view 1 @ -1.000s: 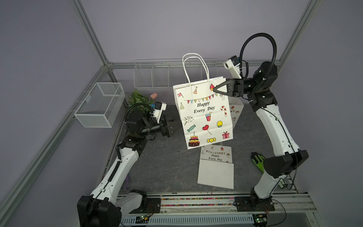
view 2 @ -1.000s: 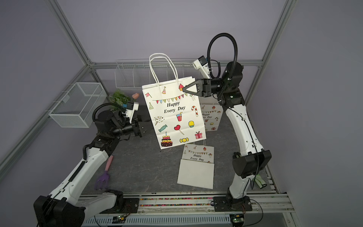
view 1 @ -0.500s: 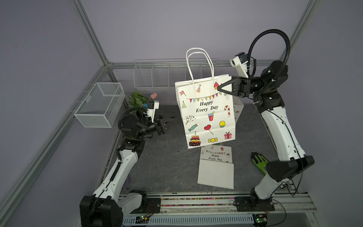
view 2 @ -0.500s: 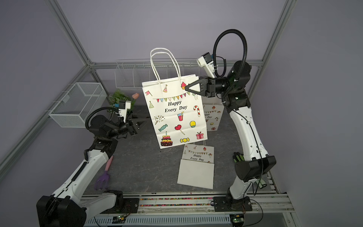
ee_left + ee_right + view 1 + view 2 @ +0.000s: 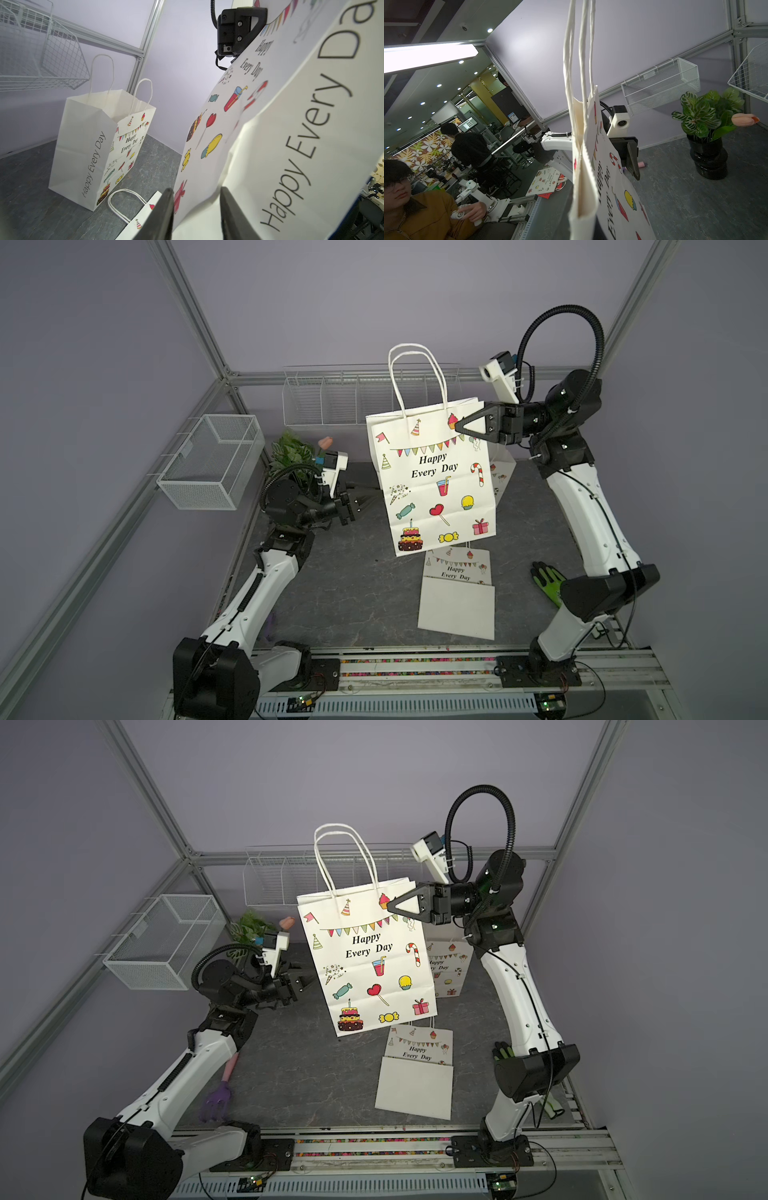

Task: Put away the paper bag
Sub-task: Press the paper bag.

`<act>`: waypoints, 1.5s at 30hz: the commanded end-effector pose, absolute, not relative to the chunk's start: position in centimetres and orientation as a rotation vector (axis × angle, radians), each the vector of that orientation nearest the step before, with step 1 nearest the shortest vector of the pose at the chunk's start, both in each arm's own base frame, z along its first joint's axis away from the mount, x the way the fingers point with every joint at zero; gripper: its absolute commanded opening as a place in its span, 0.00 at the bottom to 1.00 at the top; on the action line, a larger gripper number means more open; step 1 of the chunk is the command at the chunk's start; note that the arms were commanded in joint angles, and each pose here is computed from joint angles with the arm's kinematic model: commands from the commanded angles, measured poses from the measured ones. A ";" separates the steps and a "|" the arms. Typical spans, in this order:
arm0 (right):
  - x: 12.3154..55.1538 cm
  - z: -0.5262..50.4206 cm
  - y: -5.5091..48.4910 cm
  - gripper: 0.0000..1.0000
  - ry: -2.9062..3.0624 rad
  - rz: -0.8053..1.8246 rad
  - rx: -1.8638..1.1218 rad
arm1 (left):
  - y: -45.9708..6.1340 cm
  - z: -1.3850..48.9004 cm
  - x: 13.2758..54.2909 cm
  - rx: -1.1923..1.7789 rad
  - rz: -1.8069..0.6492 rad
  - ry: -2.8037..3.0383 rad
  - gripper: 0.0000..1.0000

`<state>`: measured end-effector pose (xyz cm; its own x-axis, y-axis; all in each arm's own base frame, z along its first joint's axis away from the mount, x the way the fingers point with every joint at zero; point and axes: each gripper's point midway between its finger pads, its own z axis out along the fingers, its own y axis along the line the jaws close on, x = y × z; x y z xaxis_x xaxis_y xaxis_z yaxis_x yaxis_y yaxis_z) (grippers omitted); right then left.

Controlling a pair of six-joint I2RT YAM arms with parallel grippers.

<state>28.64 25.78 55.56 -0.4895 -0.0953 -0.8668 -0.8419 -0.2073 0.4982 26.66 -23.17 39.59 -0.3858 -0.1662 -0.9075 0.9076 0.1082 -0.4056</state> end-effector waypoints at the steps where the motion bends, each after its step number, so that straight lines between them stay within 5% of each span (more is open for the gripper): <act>1: 28.9 55.5 26.2 0.07 1.495 1.758 -1.118 | -23.5 41.1 25.9 0.830 -1.433 1.410 0.31; 5: 28.8 55.4 26.3 0.07 1.494 1.761 -1.120 | -23.8 41.0 26.2 0.828 -1.442 1.417 0.17; 7: 28.8 55.4 26.4 0.07 1.494 1.761 -1.120 | -23.9 40.8 26.3 0.827 -1.444 1.423 0.02; 15: 28.7 55.6 26.3 0.07 1.490 1.758 -1.122 | -23.8 40.7 26.2 0.827 -1.438 1.427 0.00; 18: 28.6 55.7 26.3 0.07 1.488 1.757 -1.123 | -23.8 40.6 26.2 0.826 -1.427 1.433 0.14; 22: 28.4 55.6 26.5 0.07 1.491 1.764 -1.121 | -23.9 40.5 26.5 0.815 -1.432 1.444 0.76; 24: 28.2 55.4 26.8 0.07 1.492 1.774 -1.128 | -23.9 40.6 26.5 0.814 -1.430 1.442 0.90; 45: 28.2 58.4 25.5 0.07 1.447 1.741 -1.069 | -24.0 37.5 26.0 0.824 -1.388 1.527 0.90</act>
<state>28.84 25.71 57.69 -0.4999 -0.0500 -0.8646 -0.8435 -0.1983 0.4992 25.62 -25.01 36.91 -0.4140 -0.0565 -0.9085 0.9024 0.1058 -0.4178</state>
